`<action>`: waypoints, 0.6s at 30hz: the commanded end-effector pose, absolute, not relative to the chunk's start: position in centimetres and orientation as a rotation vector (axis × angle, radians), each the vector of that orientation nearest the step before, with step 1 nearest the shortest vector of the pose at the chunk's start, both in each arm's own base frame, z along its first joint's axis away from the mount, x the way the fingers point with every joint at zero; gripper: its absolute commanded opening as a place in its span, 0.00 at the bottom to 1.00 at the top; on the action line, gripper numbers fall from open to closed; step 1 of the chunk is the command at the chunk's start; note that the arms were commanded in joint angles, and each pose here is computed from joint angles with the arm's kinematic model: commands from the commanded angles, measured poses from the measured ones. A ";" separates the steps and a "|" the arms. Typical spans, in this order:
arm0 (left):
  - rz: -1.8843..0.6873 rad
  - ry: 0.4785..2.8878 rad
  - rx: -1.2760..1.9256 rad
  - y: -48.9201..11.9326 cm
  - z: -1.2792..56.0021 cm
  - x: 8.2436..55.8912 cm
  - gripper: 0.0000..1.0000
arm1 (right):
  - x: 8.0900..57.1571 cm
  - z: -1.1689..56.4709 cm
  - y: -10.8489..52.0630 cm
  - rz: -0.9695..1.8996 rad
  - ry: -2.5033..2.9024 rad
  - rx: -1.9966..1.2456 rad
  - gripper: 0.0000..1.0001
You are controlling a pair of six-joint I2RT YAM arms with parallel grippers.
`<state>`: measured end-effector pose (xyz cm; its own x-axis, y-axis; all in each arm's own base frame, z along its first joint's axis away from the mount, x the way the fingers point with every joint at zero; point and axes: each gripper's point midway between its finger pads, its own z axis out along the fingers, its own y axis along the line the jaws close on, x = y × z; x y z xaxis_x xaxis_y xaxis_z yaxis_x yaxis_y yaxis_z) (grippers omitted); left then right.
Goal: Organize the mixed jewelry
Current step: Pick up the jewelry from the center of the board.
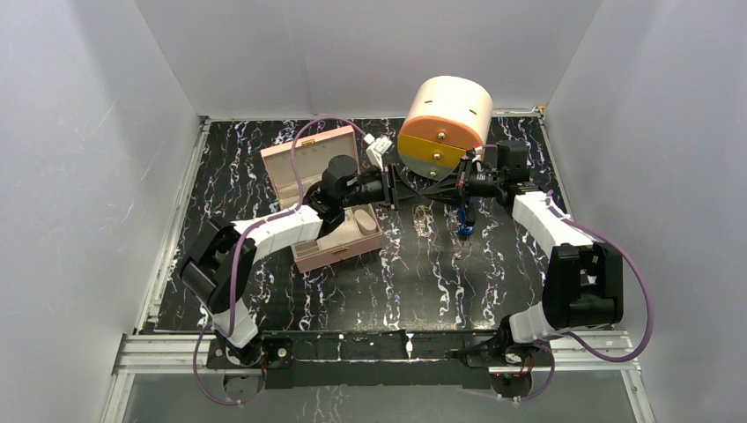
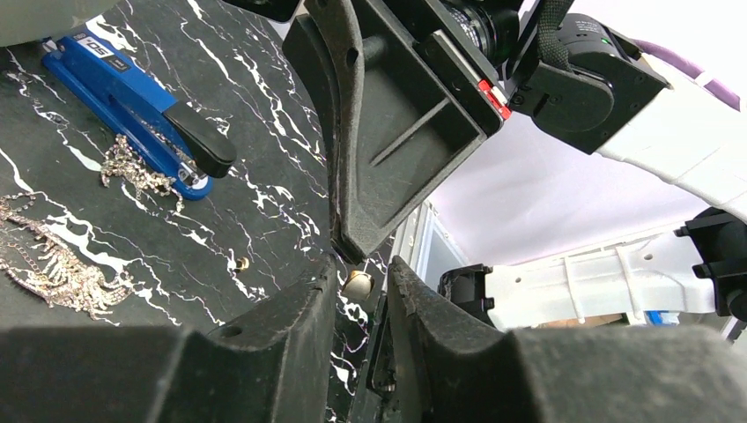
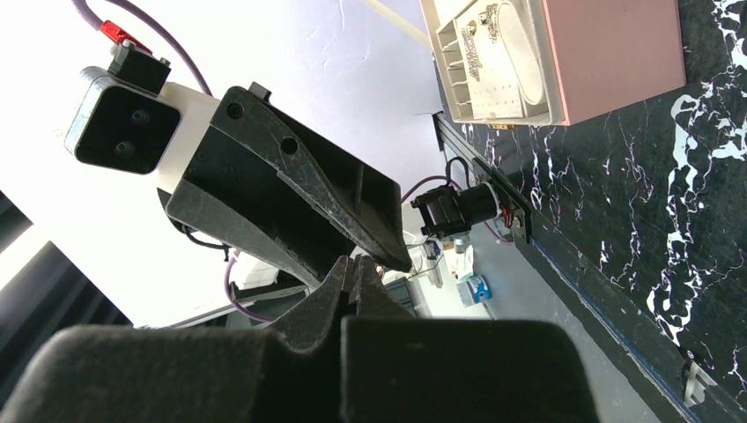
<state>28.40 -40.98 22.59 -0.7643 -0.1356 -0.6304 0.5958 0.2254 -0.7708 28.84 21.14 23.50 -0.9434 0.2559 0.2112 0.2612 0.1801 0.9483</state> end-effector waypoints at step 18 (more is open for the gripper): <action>-1.578 1.793 0.460 -40.2 26.1 27.6 0.24 | 28.9 24.6 21.0 -1.997 -2.420 -0.474 0.00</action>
<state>28.36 -40.73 23.23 -0.7496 -0.1457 -0.6456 0.6099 0.2268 -0.7593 28.95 21.13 23.66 -0.9418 0.2586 0.2148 0.2642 0.1745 0.9485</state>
